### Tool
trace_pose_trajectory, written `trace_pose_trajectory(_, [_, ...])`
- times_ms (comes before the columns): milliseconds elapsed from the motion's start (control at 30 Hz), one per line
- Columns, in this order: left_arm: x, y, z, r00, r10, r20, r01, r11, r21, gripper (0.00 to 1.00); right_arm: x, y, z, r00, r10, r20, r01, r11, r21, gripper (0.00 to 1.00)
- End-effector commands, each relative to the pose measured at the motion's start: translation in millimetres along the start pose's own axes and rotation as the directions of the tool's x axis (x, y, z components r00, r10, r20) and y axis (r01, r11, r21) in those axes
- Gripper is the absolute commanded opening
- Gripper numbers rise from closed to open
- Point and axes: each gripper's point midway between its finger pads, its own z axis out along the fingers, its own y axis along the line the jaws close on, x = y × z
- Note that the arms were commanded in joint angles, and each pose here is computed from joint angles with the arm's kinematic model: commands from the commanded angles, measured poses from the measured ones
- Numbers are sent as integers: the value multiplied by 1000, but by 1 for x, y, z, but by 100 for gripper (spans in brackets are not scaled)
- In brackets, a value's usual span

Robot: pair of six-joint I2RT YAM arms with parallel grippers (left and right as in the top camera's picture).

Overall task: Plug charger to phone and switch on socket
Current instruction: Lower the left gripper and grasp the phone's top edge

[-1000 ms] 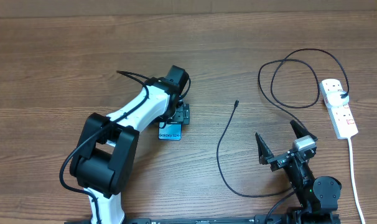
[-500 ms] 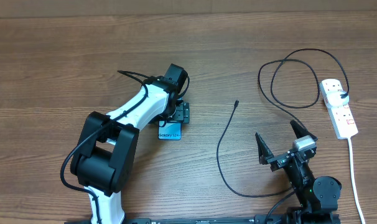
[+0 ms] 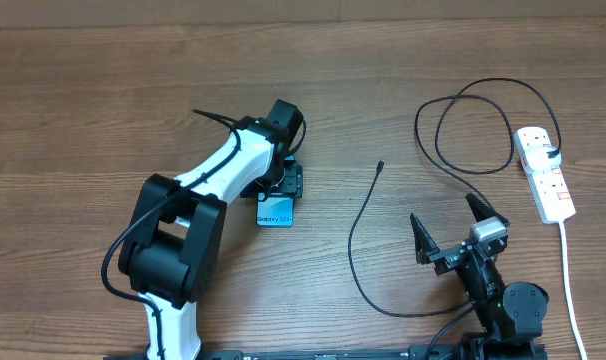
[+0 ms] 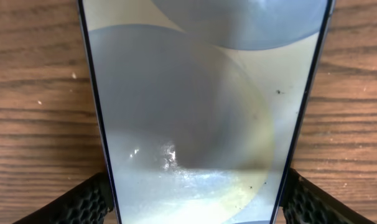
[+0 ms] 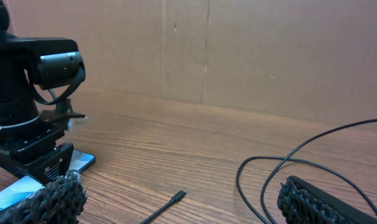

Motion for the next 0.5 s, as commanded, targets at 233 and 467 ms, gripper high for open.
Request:
trace_pose_trajectory(233, [-22, -13, -35, 1000, 2, 13, -2, 999, 41, 79, 4, -1, 1, 1000, 5, -6, -5, 1000, 4, 100])
trace_pose_trajectory(467, [-25, -13, -39, 1000, -3, 17, 2, 999, 48, 80, 4, -1, 1, 1000, 5, -7, -5, 1000, 4, 100])
